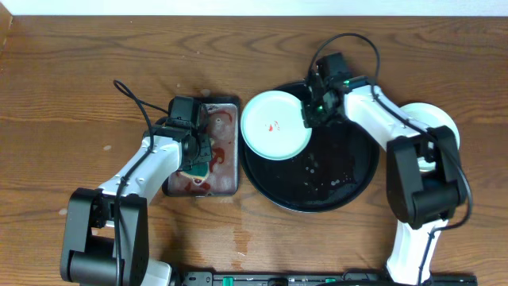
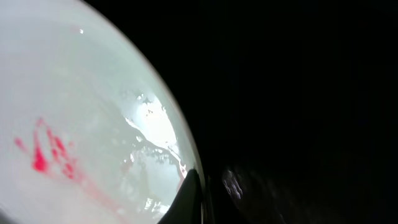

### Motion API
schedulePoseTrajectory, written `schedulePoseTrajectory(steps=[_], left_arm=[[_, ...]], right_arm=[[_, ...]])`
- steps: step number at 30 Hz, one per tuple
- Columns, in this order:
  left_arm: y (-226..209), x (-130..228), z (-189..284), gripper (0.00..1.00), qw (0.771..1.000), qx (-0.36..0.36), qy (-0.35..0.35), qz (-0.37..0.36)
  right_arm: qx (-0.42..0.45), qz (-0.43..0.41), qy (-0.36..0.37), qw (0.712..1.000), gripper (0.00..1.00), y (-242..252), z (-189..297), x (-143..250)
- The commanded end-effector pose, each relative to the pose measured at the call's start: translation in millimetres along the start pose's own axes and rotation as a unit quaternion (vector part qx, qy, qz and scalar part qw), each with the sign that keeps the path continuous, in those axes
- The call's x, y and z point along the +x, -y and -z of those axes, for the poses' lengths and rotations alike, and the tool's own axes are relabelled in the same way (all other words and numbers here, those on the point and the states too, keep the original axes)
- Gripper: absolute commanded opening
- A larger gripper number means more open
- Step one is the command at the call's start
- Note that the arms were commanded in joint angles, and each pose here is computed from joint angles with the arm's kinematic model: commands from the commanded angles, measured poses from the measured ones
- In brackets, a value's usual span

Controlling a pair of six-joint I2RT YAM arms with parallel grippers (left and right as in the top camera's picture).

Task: Clean dirty plates on tray and stack at the side
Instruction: 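Move the right gripper to the other pale green plate and tilt it, then lift the sponge out of the soapy tray with the left gripper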

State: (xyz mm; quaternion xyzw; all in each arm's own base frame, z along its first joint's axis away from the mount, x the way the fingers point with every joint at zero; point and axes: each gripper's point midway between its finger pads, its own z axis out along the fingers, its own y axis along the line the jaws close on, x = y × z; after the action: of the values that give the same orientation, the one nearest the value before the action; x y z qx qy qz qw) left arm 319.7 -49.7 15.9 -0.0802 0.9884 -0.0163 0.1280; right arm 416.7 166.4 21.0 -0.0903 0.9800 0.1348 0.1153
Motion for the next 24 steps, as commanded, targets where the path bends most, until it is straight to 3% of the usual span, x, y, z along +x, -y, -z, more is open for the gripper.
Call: schedulePoseTrajectory(steps=[1, 7, 15, 21, 24], left_arm=[[-6.3, 12.6, -8.7, 0.07, 1.000, -0.012, -0.023, 0.001], [-6.3, 12.6, -8.7, 0.07, 1.000, -0.012, -0.023, 0.001], [-6.4, 12.8, -8.7, 0.09, 1.000, -0.013, -0.023, 0.001], [-6.4, 12.8, -8.7, 0.41, 1.000, -0.013, -0.023, 0.001], [-6.4, 12.8, -8.7, 0.45, 1.000, -0.013, -0.023, 0.001]], right_arm=[[0.026, -0.016, 0.033, 0.999, 0.01, 18.6, 48.5, -10.2], [0.072, -0.058, -0.040, 0.995, 0.01, 49.0, 77.1, 33.6], [0.076, -0.068, -0.099, 0.990, 0.01, 56.1, 54.6, 76.6], [0.077, -0.063, -0.115, 0.988, 0.01, 56.2, 36.9, 97.5], [0.077, -0.063, -0.115, 0.988, 0.01, 56.9, 34.3, 100.1]])
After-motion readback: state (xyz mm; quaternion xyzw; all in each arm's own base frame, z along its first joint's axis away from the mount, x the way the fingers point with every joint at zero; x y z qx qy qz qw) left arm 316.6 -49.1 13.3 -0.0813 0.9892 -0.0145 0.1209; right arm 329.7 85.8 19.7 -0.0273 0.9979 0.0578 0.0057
